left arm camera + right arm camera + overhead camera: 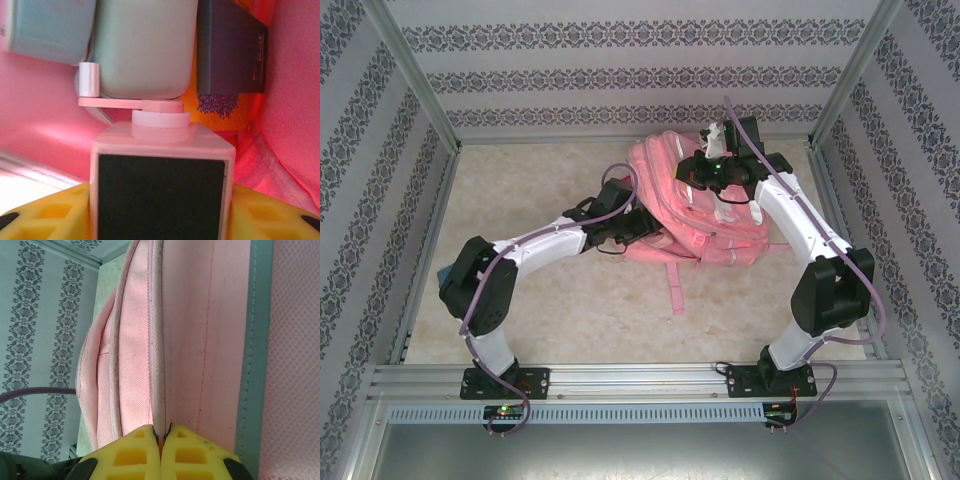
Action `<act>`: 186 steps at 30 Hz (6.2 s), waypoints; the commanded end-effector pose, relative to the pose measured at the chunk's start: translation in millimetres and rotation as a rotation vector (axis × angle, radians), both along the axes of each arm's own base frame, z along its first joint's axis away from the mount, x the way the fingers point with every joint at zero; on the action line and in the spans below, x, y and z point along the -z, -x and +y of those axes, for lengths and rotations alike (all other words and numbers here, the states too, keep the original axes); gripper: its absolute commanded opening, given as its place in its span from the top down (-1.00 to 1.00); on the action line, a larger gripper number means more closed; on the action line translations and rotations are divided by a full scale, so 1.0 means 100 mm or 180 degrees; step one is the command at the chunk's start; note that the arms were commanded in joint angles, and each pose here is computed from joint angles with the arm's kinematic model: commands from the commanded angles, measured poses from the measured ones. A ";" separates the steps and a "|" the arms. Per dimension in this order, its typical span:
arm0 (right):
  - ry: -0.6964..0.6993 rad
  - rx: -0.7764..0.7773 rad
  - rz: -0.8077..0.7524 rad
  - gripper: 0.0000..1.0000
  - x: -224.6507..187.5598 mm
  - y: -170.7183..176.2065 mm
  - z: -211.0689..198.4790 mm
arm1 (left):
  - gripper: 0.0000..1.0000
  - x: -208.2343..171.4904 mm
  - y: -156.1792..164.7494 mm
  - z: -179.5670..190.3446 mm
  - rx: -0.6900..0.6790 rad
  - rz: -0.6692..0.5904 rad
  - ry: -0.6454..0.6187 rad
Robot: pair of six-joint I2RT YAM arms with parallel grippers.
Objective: Pack books, pencil case, and school supplies into a backpack
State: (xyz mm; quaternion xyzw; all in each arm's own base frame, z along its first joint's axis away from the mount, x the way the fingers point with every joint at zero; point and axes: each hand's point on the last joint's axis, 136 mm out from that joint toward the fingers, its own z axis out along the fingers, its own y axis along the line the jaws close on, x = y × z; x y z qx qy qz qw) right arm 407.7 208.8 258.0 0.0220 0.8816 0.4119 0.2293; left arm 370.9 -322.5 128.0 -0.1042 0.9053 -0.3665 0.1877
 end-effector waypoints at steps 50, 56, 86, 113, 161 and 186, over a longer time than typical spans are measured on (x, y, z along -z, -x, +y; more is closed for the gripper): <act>-0.0294 -0.0336 -0.0366 1.00 -0.38 0.16 0.27 | -0.69 -0.01 0.31 1.63 -0.0884 0.0101 -0.2029; -0.0284 -0.0387 -0.0369 1.00 -0.37 0.17 0.35 | -0.87 -0.03 0.55 2.55 -0.1528 0.0380 -0.2216; -0.0244 -0.0411 -0.0358 1.00 -0.36 0.18 0.41 | -0.89 0.92 1.05 4.55 -0.3337 0.1600 -0.0893; -0.0197 -0.0413 -0.0346 1.00 -0.34 0.21 0.39 | -0.89 0.80 0.88 4.84 -0.3498 0.1726 -0.1606; -0.0139 -0.0390 -0.0246 1.00 -0.10 0.20 0.37 | -0.99 1.04 0.47 2.46 -0.1103 0.1155 -0.2436; -0.0118 -0.0391 -0.0219 1.00 -0.09 0.17 0.39 | -0.16 0.99 0.55 2.64 -0.1273 0.1147 -0.2493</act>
